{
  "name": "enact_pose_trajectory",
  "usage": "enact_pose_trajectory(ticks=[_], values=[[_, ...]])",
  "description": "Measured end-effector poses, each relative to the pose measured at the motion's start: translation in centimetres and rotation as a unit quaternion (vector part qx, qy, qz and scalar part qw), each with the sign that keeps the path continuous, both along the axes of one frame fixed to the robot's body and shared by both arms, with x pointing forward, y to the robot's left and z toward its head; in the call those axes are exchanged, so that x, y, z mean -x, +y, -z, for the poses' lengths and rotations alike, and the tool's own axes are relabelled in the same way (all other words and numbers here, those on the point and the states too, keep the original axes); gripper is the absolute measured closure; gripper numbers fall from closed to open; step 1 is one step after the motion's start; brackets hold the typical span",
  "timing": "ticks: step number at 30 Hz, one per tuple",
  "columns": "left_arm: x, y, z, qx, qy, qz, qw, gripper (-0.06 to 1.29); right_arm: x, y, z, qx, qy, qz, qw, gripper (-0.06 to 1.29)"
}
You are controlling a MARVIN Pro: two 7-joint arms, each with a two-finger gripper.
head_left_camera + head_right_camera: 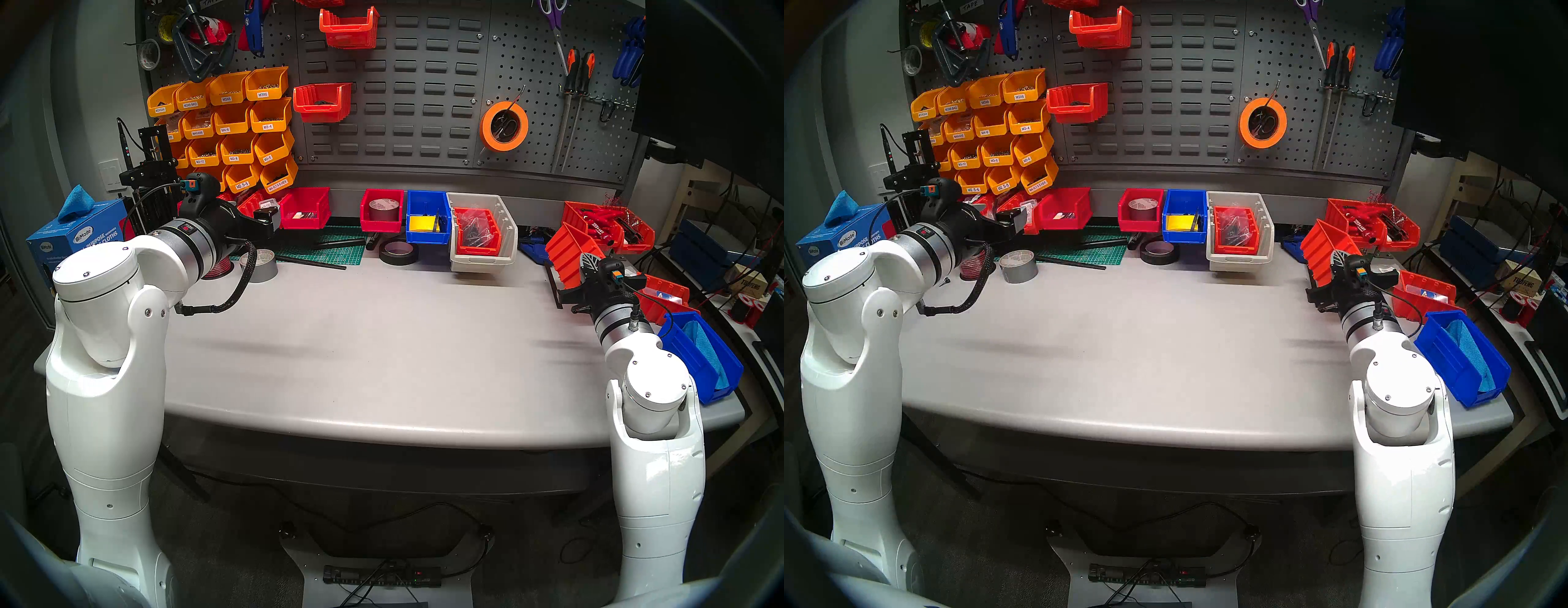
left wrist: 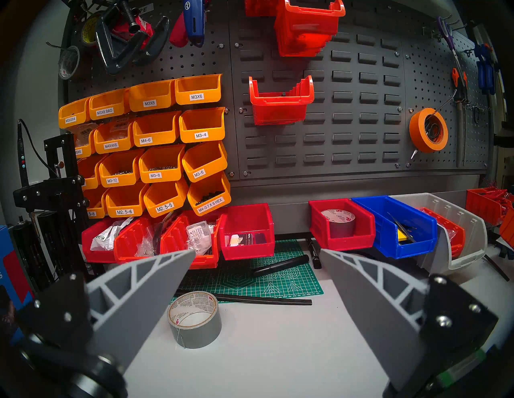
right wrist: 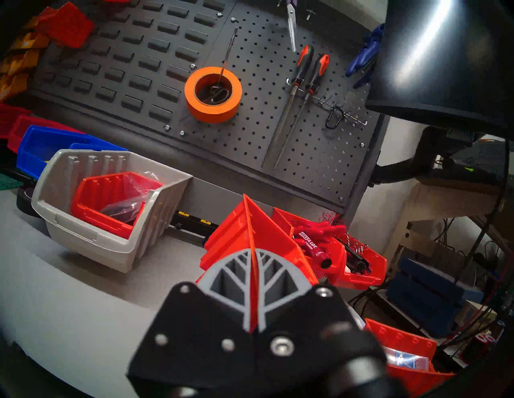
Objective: Hang all the unorganized tool boxes onto the wall
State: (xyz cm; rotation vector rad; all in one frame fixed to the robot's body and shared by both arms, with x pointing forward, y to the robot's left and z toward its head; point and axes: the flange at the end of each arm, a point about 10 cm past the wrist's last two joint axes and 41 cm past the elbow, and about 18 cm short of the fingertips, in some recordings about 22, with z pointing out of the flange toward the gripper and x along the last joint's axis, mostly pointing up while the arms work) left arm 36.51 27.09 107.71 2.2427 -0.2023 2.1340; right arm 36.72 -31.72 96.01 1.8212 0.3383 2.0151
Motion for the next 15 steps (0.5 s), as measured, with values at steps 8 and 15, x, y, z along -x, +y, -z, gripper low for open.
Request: enact_pose_trajectory(ticks=[8, 15], values=[[0.0, 0.0, 0.0, 0.0, 0.0, 0.0, 1.0, 0.02, -1.5, -0.9, 0.3, 0.042, 0.017, -0.016, 0.9988, 1.27], [0.0, 0.0, 0.0, 0.0, 0.0, 0.0, 1.0, 0.02, -2.8, -2.4, 0.2, 0.097, 0.026, -0.021, 0.9947, 1.27]])
